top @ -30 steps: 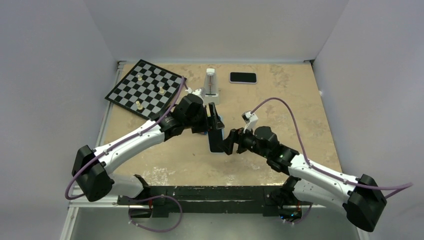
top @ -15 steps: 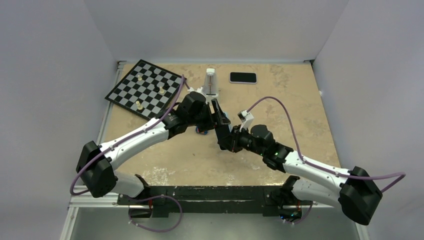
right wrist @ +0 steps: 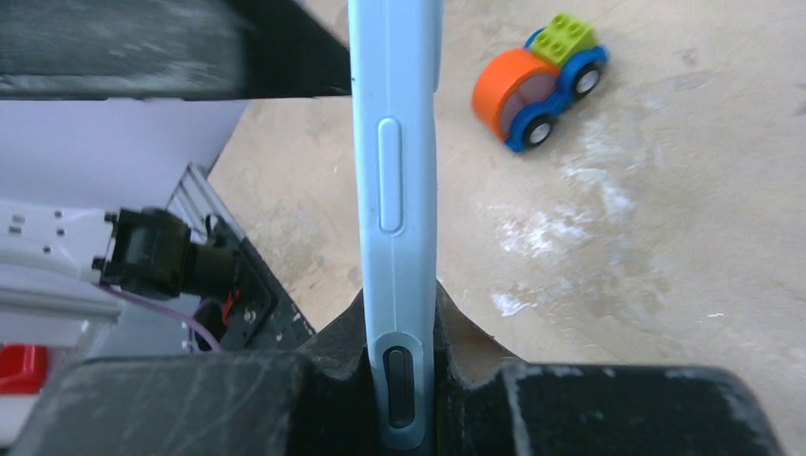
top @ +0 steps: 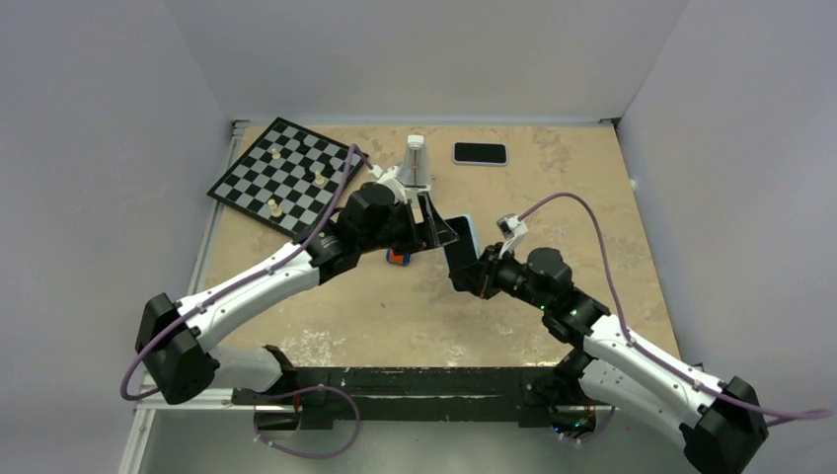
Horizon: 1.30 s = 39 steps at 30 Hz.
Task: Take the phone out of the phone case
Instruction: Pick up the phone at the center of the board.
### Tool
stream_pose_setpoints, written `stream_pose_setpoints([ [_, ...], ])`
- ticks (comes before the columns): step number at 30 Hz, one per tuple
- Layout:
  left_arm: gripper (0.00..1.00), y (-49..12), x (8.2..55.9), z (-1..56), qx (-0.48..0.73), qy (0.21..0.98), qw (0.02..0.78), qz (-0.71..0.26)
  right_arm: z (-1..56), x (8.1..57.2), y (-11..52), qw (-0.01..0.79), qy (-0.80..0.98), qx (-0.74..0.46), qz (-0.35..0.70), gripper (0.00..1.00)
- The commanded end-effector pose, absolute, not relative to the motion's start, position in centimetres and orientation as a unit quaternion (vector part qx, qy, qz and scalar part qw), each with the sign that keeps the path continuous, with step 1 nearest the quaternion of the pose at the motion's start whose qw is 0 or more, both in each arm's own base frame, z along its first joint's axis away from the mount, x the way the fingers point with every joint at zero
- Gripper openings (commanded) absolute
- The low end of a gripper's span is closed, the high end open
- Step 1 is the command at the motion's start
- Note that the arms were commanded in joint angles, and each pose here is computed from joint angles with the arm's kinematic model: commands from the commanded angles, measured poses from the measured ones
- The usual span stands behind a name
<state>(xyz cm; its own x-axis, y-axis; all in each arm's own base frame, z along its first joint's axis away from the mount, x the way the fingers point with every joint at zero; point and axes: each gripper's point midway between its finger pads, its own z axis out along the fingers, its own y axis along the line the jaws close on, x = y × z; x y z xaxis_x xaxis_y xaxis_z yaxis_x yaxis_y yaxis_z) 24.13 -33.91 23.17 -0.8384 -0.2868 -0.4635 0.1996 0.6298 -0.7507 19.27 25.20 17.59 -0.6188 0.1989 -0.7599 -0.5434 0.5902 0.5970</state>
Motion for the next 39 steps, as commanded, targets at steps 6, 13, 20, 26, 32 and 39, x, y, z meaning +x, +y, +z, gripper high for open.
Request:
stream_pose_setpoints([
  [6,0.89,-29.3,24.5,28.3,0.068,0.805,0.402,-0.431,21.9,20.4,22.3,0.459,0.747,-0.104,0.469,0.0],
  [13,0.9,-30.2,24.2,30.9,0.092,0.694,0.33,-0.633,26.9,18.3,22.7,0.453,0.709,-0.187,0.507,0.0],
  [20,0.93,-31.9,22.7,34.6,0.129,0.597,0.35,-0.71,30.3,16.2,24.6,0.401,0.656,-0.214,0.602,0.0],
  [26,1.0,-33.4,21.0,34.6,0.138,0.604,0.385,-0.684,30.6,16.8,25.0,0.399,0.641,-0.192,0.627,0.0],
  [32,1.0,-32.9,21.8,34.1,0.087,0.613,0.399,-0.676,31.5,16.6,25.0,0.403,0.628,-0.189,0.638,0.0],
  [39,1.0,-33.8,22.3,35.1,0.083,0.617,0.391,-0.678,31.6,16.5,25.1,0.397,0.617,-0.181,0.655,0.0],
])
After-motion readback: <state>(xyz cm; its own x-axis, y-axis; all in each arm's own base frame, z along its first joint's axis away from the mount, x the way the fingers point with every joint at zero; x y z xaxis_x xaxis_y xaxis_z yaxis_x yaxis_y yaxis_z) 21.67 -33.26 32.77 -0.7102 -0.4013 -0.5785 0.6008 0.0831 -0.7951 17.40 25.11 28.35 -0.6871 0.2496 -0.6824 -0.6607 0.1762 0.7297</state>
